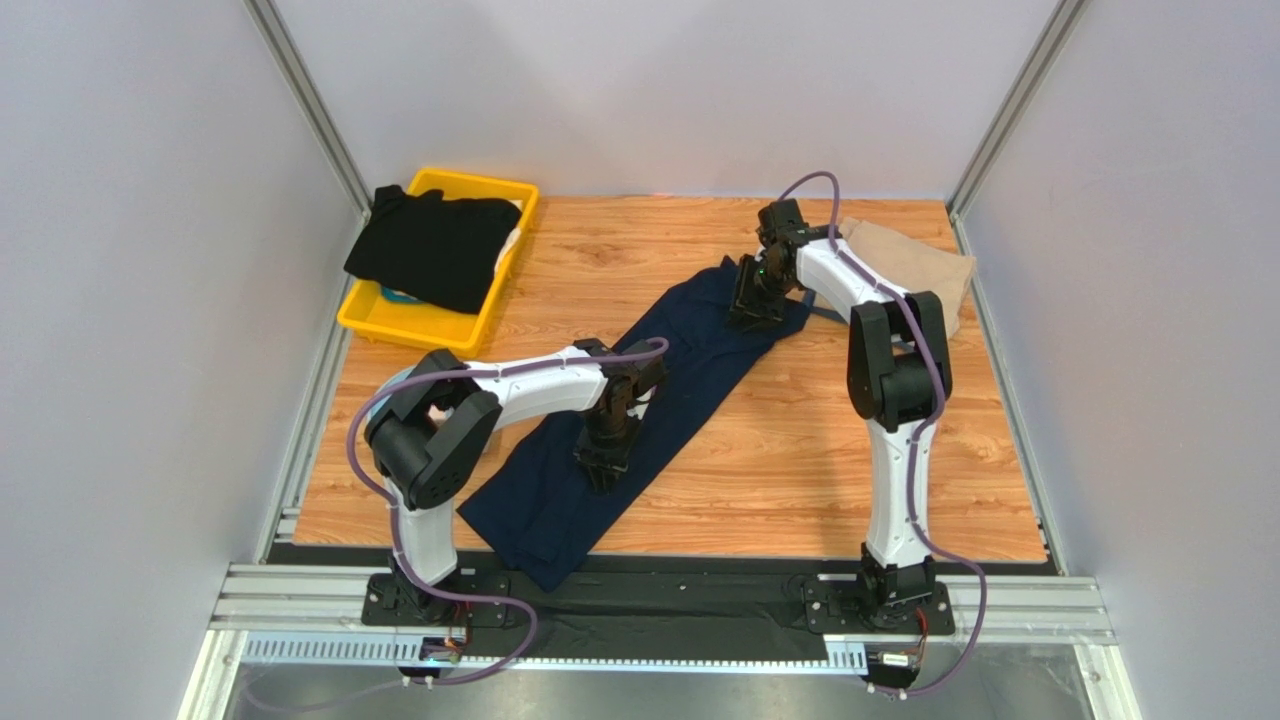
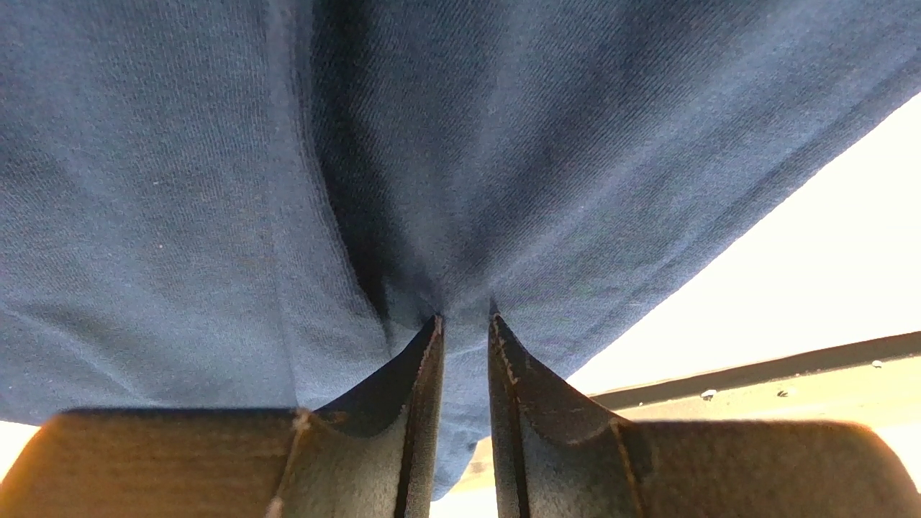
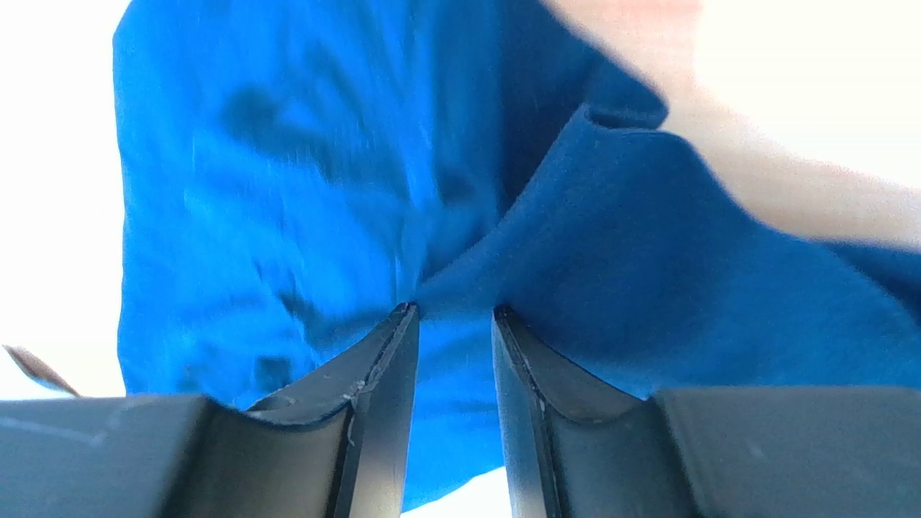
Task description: Fold and stack the t-shirts
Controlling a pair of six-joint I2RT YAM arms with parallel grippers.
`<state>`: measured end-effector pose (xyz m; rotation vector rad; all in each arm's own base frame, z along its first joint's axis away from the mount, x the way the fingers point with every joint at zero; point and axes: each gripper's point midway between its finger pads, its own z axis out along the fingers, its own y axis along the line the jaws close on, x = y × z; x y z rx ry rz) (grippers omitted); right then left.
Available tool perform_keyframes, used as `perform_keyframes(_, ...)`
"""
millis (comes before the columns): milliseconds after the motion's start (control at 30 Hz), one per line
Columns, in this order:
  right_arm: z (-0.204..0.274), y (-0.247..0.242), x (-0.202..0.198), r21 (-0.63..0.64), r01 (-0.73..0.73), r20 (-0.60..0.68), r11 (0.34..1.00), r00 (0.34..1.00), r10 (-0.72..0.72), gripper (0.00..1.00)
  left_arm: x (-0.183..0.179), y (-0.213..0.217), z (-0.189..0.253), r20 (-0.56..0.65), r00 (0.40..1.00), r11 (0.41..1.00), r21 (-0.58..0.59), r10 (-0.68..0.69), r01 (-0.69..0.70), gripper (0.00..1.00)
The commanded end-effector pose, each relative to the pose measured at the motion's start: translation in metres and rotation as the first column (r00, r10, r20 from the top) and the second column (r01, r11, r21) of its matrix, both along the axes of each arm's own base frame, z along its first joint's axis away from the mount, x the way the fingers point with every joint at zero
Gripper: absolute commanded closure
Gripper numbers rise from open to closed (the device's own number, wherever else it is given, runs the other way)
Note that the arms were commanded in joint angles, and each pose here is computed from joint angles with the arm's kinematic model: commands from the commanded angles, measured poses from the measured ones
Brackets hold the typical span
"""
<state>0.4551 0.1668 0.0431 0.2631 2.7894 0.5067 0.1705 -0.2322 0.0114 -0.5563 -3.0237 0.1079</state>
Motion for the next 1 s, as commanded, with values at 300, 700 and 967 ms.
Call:
perform_keyframes(300,-0.037,0.000,-0.006,-0.088,-0.003,-0.076,0.996,0.997,-0.003,0.64,0.008,0.006,-0.005,0.060,0.998,1.000,0.024,-0.015,0.014,0.71)
perform_keyframes(700,-0.057,0.013,0.009,-0.050,0.036,-0.153,0.998,0.987,-0.043,0.68,0.004,0.014,0.001,0.075,0.997,0.999,0.028,-0.021,0.019,0.72)
perform_keyframes(967,-0.055,0.023,0.026,-0.004,0.024,-0.118,1.000,0.993,-0.024,0.85,0.015,0.016,0.006,0.094,0.996,0.999,0.037,-0.008,0.004,0.71)
